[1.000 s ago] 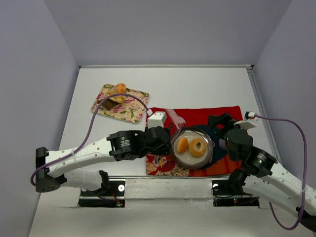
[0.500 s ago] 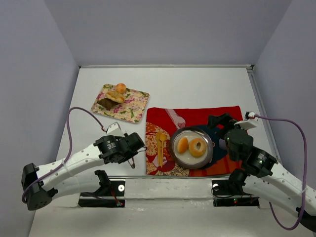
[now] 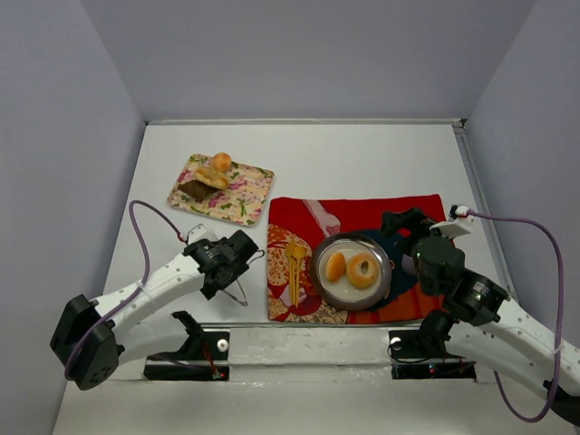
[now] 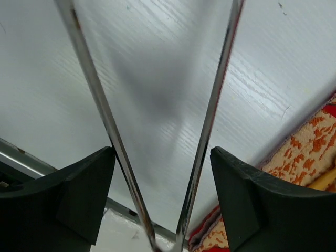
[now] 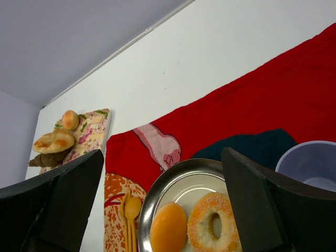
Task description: Place the bread
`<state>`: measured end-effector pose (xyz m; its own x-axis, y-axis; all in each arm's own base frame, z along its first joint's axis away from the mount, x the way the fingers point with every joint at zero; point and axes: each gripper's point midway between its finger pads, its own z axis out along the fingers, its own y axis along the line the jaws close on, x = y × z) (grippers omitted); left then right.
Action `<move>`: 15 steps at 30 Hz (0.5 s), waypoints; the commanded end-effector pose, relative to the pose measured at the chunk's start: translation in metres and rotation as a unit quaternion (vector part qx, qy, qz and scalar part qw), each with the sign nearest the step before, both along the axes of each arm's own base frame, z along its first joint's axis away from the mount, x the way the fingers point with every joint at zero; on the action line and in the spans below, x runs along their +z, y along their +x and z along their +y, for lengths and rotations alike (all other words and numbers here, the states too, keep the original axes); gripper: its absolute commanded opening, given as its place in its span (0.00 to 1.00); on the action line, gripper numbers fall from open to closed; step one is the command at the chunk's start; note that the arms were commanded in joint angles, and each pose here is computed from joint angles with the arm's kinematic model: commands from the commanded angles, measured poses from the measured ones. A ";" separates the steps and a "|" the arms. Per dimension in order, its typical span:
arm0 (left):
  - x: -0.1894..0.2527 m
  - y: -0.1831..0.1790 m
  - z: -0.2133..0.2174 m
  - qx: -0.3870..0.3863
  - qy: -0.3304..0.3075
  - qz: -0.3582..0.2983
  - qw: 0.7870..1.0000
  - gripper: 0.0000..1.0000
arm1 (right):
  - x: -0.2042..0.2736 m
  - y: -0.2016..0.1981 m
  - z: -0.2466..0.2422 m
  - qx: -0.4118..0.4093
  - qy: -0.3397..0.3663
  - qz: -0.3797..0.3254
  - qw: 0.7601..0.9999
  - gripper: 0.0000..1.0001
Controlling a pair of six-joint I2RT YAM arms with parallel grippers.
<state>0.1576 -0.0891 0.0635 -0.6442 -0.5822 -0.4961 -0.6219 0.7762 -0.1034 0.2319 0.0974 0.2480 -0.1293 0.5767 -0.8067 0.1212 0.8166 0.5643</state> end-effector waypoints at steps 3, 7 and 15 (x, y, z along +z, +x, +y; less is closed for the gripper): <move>0.012 0.017 -0.002 -0.009 -0.001 -0.019 1.000 0.93 | 0.004 0.000 -0.008 -0.020 0.011 -0.013 1.000 1.00; 0.035 0.022 -0.005 -0.012 -0.014 -0.041 0.999 0.99 | 0.004 0.000 -0.010 -0.024 0.010 -0.015 1.000 1.00; 0.143 0.060 -0.038 -0.142 -0.071 -0.198 0.967 0.99 | 0.012 0.001 -0.005 -0.011 0.000 -0.013 1.000 1.00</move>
